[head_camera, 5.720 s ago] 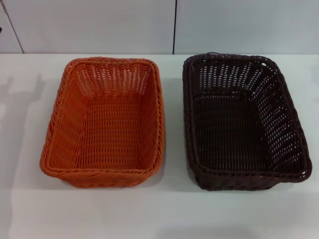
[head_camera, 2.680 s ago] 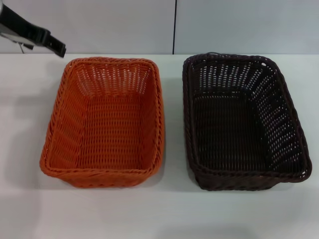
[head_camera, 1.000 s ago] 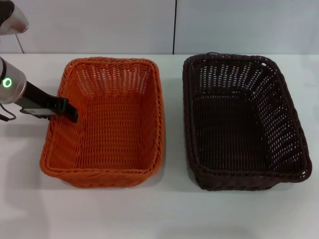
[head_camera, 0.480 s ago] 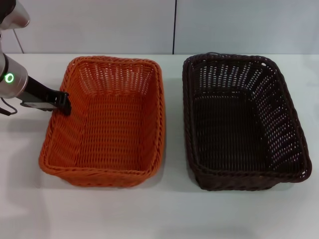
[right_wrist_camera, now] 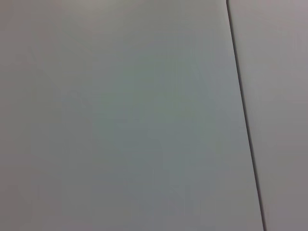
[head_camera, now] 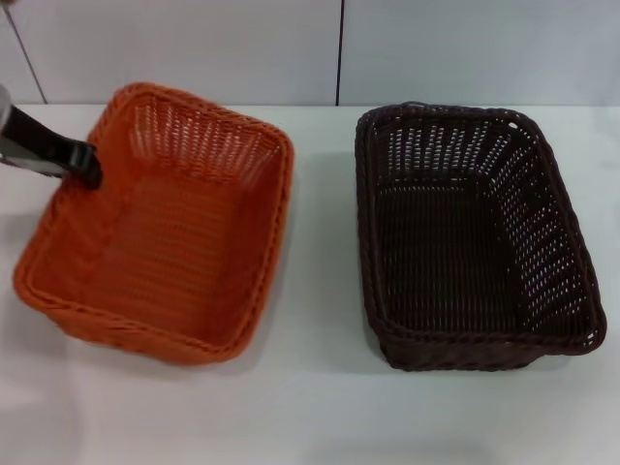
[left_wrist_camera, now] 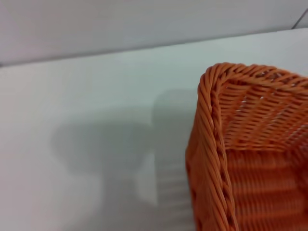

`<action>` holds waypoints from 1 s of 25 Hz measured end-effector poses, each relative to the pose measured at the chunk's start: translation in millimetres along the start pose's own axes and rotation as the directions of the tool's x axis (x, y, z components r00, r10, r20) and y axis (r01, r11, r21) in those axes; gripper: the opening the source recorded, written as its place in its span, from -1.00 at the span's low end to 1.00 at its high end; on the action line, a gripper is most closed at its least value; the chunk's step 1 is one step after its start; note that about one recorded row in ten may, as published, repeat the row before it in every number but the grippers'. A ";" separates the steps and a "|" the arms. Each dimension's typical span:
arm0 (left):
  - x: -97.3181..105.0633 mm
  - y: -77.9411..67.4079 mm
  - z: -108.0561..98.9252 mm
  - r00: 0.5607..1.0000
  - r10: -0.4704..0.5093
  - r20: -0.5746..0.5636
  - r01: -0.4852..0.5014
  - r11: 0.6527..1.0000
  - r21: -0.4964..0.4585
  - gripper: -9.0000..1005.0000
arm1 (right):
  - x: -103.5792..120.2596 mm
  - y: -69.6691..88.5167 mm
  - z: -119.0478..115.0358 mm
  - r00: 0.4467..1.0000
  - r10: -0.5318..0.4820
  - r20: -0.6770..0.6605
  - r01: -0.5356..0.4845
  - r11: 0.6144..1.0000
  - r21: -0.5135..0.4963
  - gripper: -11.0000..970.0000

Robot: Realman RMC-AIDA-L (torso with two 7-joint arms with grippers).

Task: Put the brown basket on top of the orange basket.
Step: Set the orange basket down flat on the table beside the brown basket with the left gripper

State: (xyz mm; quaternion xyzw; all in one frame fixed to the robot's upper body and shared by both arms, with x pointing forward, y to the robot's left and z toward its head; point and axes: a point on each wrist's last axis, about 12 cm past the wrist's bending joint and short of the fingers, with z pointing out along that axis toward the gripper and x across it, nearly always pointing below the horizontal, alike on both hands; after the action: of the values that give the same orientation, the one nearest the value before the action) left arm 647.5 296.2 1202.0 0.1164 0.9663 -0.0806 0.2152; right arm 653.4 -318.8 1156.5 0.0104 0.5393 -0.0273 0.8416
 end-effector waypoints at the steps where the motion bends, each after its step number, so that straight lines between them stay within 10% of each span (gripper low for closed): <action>1: 0.0 0.0 0.0 1.000 0.000 0.000 0.000 1.000 0.000 -0.62 | 0.1 -0.5 -0.2 1.000 -0.001 0.000 0.001 1.000 0.001 0.19; 11: -27.5 -10.4 -56.7 0.966 0.260 0.003 -0.259 0.962 0.083 -0.63 | 1.1 -0.8 -1.7 1.000 0.002 -0.004 -0.002 1.000 0.002 0.20; 25: -31.7 -67.4 -7.8 0.855 0.515 -0.060 -0.483 0.833 0.269 -0.64 | 5.8 4.9 -7.5 1.000 0.016 -0.021 -0.016 1.000 -0.008 0.21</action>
State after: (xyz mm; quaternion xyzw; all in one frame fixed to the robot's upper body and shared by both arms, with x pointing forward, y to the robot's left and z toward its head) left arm 654.9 227.1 1230.0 0.3951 0.8967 -0.1320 0.1495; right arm 649.3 -313.7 1148.0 0.0118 0.5480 -0.0182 0.8362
